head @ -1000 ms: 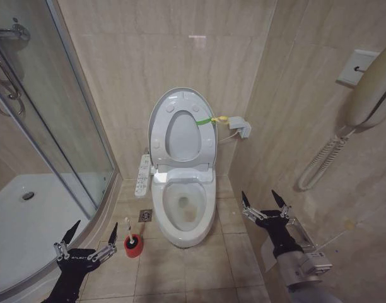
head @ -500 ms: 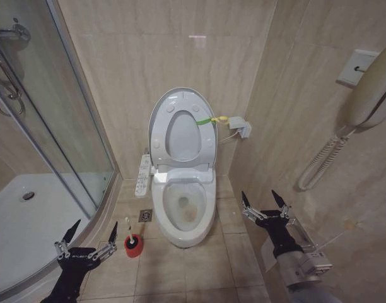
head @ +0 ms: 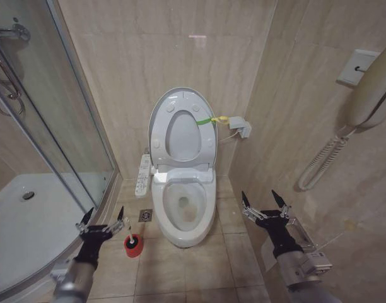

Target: Open the toilet lid, clean the toilet bowl with a toilet brush, close the toilet lid, and flush.

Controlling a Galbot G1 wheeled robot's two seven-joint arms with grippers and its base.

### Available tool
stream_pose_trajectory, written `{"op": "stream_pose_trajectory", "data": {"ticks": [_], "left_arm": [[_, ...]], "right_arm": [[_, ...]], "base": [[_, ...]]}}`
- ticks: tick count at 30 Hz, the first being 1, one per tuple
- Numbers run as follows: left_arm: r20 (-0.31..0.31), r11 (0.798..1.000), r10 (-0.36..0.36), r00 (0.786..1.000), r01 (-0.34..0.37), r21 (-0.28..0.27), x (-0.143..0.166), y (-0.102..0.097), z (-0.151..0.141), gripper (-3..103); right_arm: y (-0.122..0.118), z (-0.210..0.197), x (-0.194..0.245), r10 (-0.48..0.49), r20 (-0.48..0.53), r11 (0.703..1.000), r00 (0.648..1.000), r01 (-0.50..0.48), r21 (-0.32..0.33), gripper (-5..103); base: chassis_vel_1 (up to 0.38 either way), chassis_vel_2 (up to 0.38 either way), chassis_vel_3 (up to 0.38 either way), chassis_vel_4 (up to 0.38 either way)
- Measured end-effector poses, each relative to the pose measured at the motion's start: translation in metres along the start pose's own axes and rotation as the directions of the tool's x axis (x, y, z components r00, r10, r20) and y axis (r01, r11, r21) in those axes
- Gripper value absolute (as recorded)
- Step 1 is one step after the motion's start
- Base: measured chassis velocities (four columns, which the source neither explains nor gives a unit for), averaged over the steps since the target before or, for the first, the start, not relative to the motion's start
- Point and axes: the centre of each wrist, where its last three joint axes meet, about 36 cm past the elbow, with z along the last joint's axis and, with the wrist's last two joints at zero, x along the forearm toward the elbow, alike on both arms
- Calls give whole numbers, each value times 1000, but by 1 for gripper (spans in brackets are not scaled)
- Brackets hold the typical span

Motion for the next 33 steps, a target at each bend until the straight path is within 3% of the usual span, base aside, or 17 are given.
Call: {"op": "stream_pose_trajectory", "data": {"ticks": [7, 12, 18, 28, 33], "left_arm": [[-25, 998, 12, 1000, -10, 65, -59, -5, 3, 102], [-29, 997, 17, 999, -15, 78, -70, -7, 2, 99], [-14, 997, 18, 1000, -17, 76, -68, -9, -5, 99], [201, 1000, 7, 980, -12, 22, -8, -31, -83, 96], [211, 1000, 6, 978, -10, 19, -4, -32, -87, 99]], "right_arm": [[0, 0, 0, 0, 0, 1000, 1000, 0, 0, 100], [0, 0, 0, 0, 0, 1000, 1000, 0, 0, 100], [0, 0, 0, 0, 0, 1000, 1000, 0, 0, 100], [0, 0, 0, 0, 0, 1000, 1000, 0, 0, 100], [0, 0, 0, 0, 0, 1000, 1000, 0, 0, 100]], "base": [[0, 0, 0, 0], [0, 0, 0, 0], [0, 0, 0, 0], [0, 0, 0, 0], [0, 0, 0, 0]]}}
